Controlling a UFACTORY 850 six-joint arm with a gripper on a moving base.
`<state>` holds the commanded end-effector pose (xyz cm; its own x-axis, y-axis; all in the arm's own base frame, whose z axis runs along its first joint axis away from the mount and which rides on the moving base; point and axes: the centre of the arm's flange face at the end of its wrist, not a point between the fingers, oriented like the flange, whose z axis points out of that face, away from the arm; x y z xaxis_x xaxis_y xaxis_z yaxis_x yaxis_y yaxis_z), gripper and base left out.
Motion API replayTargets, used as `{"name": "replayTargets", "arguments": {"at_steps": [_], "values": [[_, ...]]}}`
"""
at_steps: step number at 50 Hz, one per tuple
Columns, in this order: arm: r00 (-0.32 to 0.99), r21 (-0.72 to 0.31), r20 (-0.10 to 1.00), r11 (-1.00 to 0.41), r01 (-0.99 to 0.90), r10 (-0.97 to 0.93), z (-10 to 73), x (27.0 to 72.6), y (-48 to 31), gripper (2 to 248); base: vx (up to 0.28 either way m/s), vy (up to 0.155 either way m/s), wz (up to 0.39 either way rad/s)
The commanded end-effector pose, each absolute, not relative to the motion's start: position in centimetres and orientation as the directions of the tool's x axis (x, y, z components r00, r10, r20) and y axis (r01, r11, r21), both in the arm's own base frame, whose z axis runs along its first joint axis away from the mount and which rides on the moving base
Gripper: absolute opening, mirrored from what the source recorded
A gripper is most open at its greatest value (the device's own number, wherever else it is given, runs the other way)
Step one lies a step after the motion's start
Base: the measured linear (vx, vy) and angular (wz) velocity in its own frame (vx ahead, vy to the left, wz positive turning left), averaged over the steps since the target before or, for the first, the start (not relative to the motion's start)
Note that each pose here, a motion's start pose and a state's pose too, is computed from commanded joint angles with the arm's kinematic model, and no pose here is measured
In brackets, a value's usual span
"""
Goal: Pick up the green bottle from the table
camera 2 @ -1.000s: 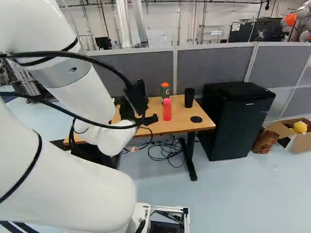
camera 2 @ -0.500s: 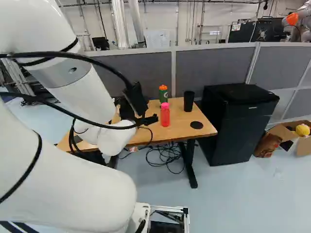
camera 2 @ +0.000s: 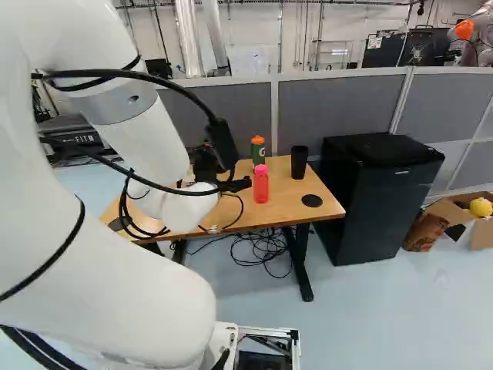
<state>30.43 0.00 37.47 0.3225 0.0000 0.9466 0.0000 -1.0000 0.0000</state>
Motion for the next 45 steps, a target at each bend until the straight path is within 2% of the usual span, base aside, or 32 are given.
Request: {"name": "replayTargets", "arguments": {"at_steps": [45], "values": [[0.229,0.000,0.973,-0.999,-0.036,-0.008,42.1,37.2,-1.4,247,0.000,0.000,0.000]]}}
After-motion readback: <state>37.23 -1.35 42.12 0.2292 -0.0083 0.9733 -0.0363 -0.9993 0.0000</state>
